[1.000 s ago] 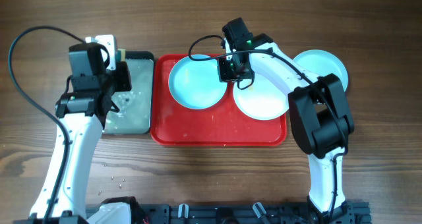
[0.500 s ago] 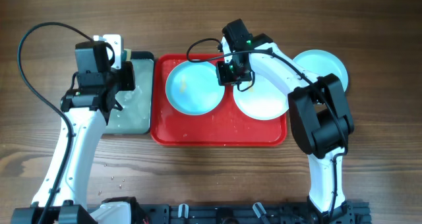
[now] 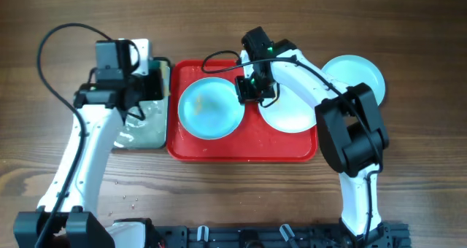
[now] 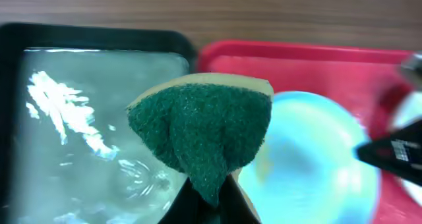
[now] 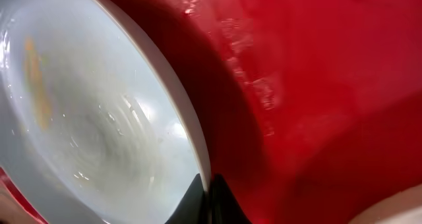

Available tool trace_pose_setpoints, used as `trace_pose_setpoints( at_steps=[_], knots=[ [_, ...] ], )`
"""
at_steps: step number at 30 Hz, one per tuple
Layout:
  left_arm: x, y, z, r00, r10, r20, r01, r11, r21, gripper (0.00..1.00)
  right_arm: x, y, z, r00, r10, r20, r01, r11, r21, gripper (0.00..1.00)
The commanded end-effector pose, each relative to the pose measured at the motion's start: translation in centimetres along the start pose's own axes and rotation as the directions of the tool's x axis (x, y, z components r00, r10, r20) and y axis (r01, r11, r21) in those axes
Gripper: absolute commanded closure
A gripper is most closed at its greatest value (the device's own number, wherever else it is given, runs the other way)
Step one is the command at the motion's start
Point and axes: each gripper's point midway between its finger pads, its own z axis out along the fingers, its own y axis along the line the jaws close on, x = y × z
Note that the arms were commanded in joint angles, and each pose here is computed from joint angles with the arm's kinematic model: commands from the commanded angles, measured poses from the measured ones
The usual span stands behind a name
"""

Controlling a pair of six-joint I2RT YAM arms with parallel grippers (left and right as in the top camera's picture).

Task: Clean dirty plates on tray and stack at the side
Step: 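Scrub the held teal plate with the sponge in the left gripper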

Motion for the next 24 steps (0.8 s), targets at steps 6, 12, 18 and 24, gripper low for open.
trace_pose_setpoints(
  at_steps=[6, 12, 18, 24],
  knots=[
    [3.2, -6.3, 2.1, 0.986, -0.094, -0.139, 0.104, 0.993, 0.063, 0.96, 0.4, 1.7, 0.4, 0.999, -0.052, 0.013, 0.052, 0.998, 0.026, 0.96],
    [6.7, -5.7, 5.6, 0.951, -0.100, -0.292, 0.109, 0.994, 0.015, 0.96, 0.5, 2.0, 0.5, 0.998, -0.062, 0.012, 0.062, 0.998, 0.025, 0.96],
    [8.2, -5.1, 7.4, 0.935, -0.089, -0.342, 0.082, 0.996, -0.035, 0.96, 0.3, 1.6, 0.5, 0.998, -0.066, 0.023, 0.064, 0.997, 0.050, 0.90],
    [8.8, -4.5, 8.7, 0.937, -0.057, -0.345, 0.021, 0.994, -0.107, 0.96, 0.3, 1.6, 0.5, 0.998, -0.066, 0.022, 0.065, 0.997, 0.050, 0.77]
  ],
)
